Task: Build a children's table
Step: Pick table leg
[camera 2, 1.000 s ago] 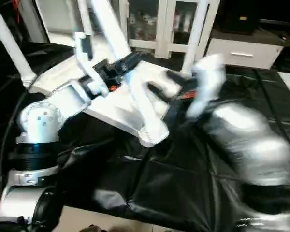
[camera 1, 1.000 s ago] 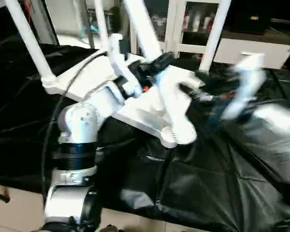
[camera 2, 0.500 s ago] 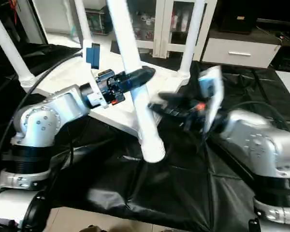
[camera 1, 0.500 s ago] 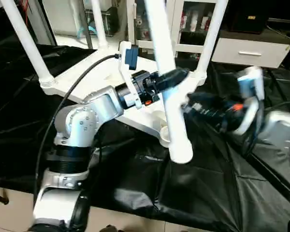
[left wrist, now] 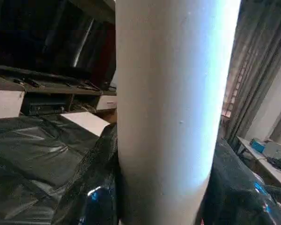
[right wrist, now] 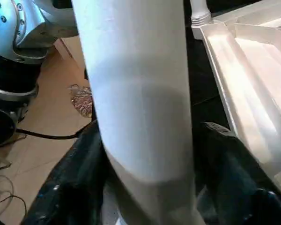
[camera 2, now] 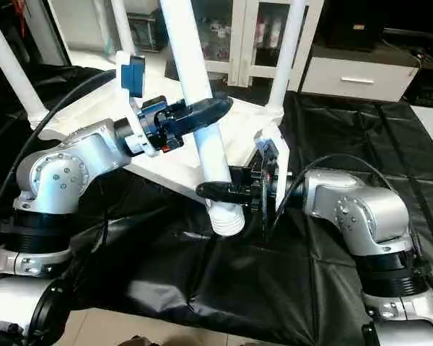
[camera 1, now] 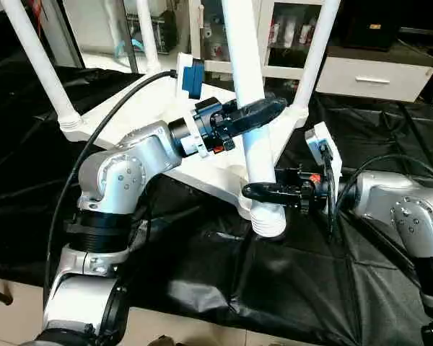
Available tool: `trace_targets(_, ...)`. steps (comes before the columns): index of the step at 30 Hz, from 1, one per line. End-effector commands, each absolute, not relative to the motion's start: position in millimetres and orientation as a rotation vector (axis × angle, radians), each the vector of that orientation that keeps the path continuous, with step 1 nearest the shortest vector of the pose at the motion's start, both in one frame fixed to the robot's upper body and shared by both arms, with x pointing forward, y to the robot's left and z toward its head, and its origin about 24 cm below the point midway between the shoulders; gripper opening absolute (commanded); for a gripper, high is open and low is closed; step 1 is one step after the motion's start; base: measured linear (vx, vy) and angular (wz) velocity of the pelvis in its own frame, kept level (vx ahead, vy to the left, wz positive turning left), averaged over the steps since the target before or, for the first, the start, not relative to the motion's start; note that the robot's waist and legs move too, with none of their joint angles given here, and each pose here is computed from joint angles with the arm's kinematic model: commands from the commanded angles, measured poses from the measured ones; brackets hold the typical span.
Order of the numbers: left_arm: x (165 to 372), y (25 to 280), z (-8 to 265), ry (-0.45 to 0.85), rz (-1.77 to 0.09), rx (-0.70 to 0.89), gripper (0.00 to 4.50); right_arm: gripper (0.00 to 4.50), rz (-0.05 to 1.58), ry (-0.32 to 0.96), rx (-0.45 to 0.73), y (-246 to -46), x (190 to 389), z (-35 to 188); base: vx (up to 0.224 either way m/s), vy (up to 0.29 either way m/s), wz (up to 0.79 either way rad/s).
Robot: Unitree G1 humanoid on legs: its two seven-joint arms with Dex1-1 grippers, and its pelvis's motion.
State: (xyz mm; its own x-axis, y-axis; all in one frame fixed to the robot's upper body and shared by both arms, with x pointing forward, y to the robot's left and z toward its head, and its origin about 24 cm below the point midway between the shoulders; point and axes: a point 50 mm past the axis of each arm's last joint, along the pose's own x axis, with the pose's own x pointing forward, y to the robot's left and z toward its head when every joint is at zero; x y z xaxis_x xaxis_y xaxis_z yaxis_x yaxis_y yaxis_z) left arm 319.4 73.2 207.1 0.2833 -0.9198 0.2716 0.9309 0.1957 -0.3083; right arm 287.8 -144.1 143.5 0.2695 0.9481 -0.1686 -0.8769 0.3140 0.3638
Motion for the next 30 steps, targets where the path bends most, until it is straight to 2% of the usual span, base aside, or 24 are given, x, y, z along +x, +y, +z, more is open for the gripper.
trace_targets(1, 319, 70, 216, -0.053, -1.338, -0.432, 1.79, 2.56, 1.229, 0.382, 0.198, -145.2, 291.5, 149, 0.0, 0.0, 0.0)
trace_targets(4, 320, 71, 215, -0.054, -1.336, -0.43, 1.79, 2.22, 1.229, 0.394, 0.19, -144.8, 291.1, 147, 0.0, 0.0, 0.0)
trace_targets(8, 319, 71, 215, -0.054, -1.337, -0.434, 1.79, 2.05, 1.221, 0.393, 0.186, -144.2, 290.8, 145, 0.0, 0.0, 0.0)
trace_targets(17, 321, 71, 212, -0.049, -1.32, -0.434, 1.79, 1.98, 1.153, 0.358, 0.162, -147.1, 296.6, 147, 0.0, 0.0, 0.0)
trace_targets(20, 325, 73, 209, -0.04, -1.264, -0.43, 1.79, 1.98, 1.077, 0.329, 0.152, -148.8, 303.9, 149, 0.0, 0.0, 0.0)
trace_targets(21, 329, 75, 209, -0.036, -1.213, -0.445, 2.49, 1.98, 1.048, 0.318, 0.152, -148.7, 306.6, 149, 0.0, 0.0, 0.0)
trace_targets(24, 334, 79, 209, -0.026, -1.158, -0.481, 2.51, 1.98, 1.008, 0.297, 0.154, -147.0, 309.4, 149, 0.0, 0.0, 0.0)
trace_targets(27, 337, 79, 210, -0.03, -1.096, -0.47, 2.9, 1.95, 0.937, 0.251, 0.071, -143.2, 314.5, 151, 0.0, 0.0, 0.0)
trace_targets(30, 340, 77, 209, -0.035, -1.048, -0.456, 3.09, 1.92, 0.887, 0.224, 0.032, -140.3, 318.2, 154, 0.0, 0.0, 0.0)
